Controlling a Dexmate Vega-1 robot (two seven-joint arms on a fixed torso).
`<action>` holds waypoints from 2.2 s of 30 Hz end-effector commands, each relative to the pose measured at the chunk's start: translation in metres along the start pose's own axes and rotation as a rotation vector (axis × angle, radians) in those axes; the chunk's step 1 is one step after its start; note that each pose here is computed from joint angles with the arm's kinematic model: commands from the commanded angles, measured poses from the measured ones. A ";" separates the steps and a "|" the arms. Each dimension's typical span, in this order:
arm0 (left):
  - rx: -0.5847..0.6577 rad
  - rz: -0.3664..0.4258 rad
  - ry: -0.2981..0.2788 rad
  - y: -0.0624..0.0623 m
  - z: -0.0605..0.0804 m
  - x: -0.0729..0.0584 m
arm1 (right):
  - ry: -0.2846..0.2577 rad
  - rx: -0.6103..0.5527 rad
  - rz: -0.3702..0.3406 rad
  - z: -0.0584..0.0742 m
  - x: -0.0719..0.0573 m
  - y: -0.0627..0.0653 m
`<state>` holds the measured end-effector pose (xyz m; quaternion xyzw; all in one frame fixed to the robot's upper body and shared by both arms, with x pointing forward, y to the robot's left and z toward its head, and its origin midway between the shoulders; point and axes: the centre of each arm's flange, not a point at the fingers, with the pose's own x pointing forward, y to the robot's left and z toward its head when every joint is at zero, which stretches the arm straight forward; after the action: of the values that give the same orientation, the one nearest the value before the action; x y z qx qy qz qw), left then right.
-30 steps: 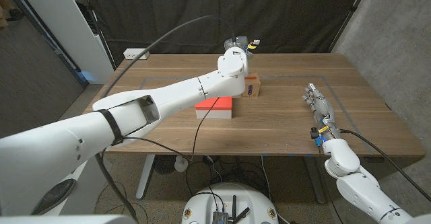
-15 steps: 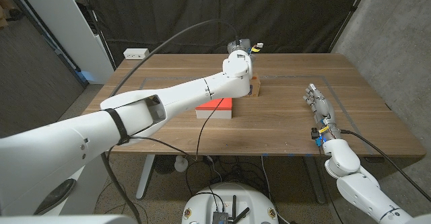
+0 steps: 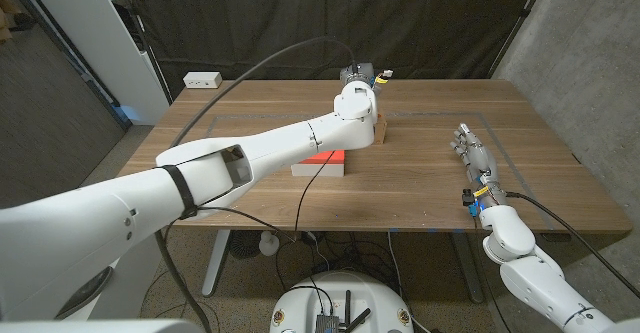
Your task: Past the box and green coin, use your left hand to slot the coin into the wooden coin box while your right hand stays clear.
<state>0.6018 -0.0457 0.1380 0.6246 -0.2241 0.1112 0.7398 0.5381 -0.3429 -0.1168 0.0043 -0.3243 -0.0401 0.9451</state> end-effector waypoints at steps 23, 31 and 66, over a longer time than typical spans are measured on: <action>-0.042 0.000 -0.006 -0.027 -0.001 0.002 | 0.009 0.006 -0.004 -0.005 0.004 -0.002; -0.026 0.015 -0.009 -0.031 0.001 0.003 | 0.012 0.008 -0.007 -0.006 0.003 -0.003; -0.018 -0.006 -0.006 -0.050 0.000 0.006 | 0.024 0.010 0.002 -0.011 0.007 0.000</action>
<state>0.6265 -0.0558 0.1011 0.6178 -0.2281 0.1056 0.7451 0.5478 -0.3443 -0.1207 0.0099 -0.3156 -0.0397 0.9480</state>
